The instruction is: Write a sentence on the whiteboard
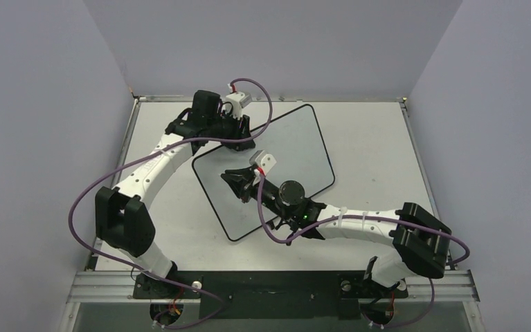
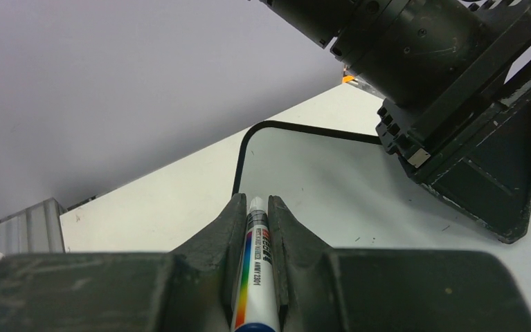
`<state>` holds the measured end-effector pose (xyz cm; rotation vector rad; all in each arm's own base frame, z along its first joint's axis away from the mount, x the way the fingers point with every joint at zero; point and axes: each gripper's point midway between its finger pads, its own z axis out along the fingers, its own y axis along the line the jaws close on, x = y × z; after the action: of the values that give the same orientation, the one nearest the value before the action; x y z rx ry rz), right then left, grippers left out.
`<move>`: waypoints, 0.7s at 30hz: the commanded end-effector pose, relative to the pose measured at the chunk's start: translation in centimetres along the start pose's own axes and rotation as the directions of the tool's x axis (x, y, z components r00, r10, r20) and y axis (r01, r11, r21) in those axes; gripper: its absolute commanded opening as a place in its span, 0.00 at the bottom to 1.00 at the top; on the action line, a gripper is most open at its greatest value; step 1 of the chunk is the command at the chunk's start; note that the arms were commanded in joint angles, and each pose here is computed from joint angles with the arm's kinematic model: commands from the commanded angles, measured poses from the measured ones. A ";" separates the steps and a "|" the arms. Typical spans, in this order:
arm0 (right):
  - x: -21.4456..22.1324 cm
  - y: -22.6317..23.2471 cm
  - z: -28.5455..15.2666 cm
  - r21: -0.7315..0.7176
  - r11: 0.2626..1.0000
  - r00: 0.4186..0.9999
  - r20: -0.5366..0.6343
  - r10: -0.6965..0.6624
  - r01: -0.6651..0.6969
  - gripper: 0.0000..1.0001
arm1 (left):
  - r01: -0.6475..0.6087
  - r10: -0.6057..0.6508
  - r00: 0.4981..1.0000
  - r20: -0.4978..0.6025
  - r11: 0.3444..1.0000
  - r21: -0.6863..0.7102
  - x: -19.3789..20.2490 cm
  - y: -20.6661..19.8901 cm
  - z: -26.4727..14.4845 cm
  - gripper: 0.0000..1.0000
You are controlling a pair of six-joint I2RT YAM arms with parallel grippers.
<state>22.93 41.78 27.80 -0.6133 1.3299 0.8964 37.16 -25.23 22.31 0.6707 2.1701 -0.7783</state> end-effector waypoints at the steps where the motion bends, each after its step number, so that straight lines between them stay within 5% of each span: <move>1: -3.1 1.1 1.3 -0.034 0.999 0.993 0.116 -0.009 0.013 0.00 | -0.060 0.056 0.988 0.145 0.998 0.028 -3.8 -2.2 -2.4 0.00; 21: -0.8 0.8 4.0 0.010 1.000 0.993 0.117 -0.014 0.013 0.00 | -0.037 0.034 0.982 0.185 0.999 0.014 -4.5 -2.4 -3.2 0.00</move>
<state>24.33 44.69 25.15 -0.6235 1.3348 0.8626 36.38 -24.99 23.49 0.6133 2.1583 -0.7961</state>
